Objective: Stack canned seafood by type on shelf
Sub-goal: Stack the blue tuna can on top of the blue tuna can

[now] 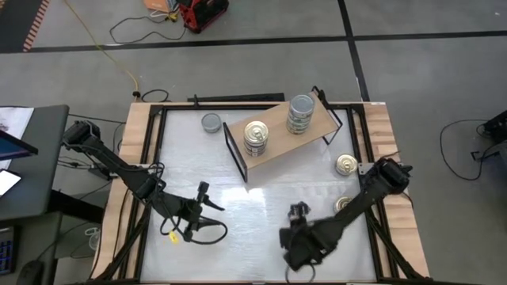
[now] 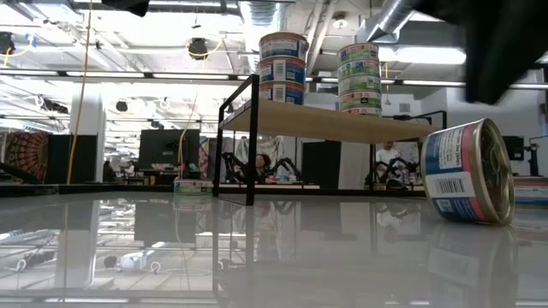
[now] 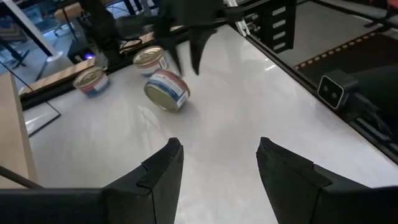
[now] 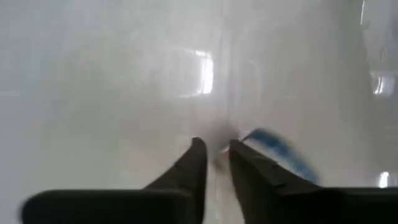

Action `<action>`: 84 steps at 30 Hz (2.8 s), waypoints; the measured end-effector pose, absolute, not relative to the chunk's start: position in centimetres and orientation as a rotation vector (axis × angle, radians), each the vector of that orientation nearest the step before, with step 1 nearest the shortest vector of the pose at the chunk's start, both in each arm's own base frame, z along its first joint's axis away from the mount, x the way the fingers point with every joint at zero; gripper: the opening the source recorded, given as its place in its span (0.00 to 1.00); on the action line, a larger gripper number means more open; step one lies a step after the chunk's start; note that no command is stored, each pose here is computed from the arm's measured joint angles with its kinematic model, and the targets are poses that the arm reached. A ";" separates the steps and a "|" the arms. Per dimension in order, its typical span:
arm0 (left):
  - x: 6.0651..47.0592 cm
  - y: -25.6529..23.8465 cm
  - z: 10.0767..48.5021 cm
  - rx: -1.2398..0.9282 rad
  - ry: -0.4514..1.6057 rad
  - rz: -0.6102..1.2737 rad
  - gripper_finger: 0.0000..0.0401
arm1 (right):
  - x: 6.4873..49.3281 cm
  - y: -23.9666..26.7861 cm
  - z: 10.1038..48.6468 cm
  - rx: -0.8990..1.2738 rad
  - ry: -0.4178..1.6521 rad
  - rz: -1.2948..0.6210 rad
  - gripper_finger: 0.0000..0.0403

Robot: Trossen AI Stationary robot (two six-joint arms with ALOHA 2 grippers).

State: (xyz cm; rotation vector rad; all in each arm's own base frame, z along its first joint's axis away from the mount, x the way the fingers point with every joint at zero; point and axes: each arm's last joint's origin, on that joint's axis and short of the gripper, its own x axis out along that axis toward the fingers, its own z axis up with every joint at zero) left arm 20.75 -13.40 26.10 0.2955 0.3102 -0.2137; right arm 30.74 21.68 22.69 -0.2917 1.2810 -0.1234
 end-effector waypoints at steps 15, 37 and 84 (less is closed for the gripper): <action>20.8 -12.4 24.4 0.459 0.376 -0.205 0.48 | 32.6 16.2 24.0 -0.415 1.563 0.202 0.91; 20.7 -12.4 23.7 0.362 0.436 -0.425 0.48 | 32.1 14.1 20.4 -0.490 1.680 0.413 0.74; 19.7 -14.0 24.0 0.462 0.375 -0.365 0.48 | 35.6 10.9 31.4 -0.303 1.442 0.306 0.53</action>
